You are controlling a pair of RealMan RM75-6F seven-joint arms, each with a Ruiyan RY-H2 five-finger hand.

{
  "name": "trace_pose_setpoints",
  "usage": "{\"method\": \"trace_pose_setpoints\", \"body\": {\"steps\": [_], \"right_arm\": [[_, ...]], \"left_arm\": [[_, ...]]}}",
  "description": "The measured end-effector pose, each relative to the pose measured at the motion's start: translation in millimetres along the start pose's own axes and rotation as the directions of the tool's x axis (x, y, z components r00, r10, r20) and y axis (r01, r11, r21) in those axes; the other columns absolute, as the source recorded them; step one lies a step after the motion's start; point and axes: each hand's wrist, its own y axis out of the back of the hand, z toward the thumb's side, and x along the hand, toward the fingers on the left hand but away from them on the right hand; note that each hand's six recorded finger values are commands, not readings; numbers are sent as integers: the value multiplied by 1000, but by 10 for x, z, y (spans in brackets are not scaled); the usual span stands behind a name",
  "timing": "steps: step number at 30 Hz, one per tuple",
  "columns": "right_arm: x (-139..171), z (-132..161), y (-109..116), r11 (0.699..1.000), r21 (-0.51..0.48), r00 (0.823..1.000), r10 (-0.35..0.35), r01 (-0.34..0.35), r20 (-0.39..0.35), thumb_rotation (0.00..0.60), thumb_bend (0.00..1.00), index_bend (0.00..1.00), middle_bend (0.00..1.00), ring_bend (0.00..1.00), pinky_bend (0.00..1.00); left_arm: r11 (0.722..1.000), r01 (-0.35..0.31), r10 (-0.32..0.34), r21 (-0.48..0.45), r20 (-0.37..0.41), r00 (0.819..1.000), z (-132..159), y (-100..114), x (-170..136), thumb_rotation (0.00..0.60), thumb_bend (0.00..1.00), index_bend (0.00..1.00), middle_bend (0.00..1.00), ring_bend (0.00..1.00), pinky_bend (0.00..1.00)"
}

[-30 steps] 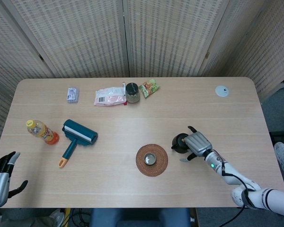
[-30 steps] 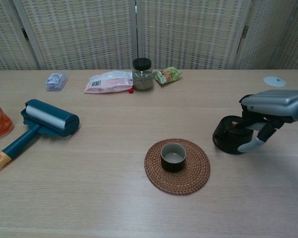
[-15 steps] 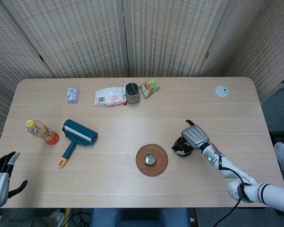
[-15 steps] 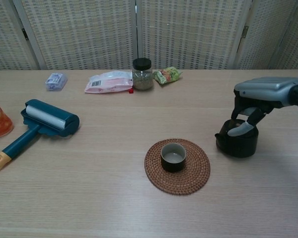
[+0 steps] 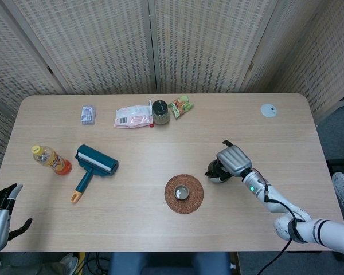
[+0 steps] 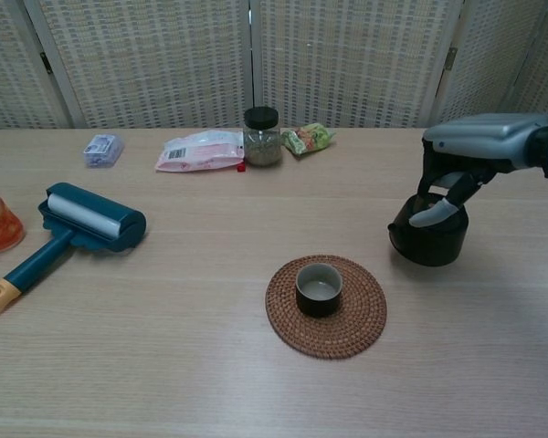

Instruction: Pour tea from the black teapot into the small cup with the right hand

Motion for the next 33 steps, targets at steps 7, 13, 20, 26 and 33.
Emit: {"method": "trace_pose_setpoints", "body": {"steps": [7, 13, 20, 26, 33], "right_arm": [[20, 2, 5, 1000, 6, 1000, -7, 7, 3, 317, 406, 1000, 1000, 882, 167], [35, -4, -12, 1000, 3, 1000, -9, 9, 6, 316, 481, 1000, 1000, 885, 190], [36, -13, -28, 1000, -6, 1000, -9, 9, 7, 351, 535, 1000, 1000, 888, 233], [26, 15, -17, 1000, -17, 1000, -10, 10, -2, 406, 591, 1000, 1000, 891, 293], [29, 40, -42, 1000, -29, 1000, -4, 3, -10, 454, 606, 1000, 1000, 892, 351]], "left_arm": [[1000, 0, 0, -1, 3, 1000, 1, 2, -4, 600, 203, 112, 100, 121, 18], [1000, 0, 0, -2, 6, 1000, 11, -4, -6, 600, 204, 113, 100, 121, 17], [1000, 0, 0, -4, 7, 1000, 15, -7, -5, 600, 204, 114, 100, 121, 17], [1000, 0, 0, -4, 7, 1000, 19, -11, -1, 600, 203, 114, 100, 121, 17], [1000, 0, 0, -3, 3, 1000, 1, -13, -5, 600, 204, 114, 100, 121, 17]]}}
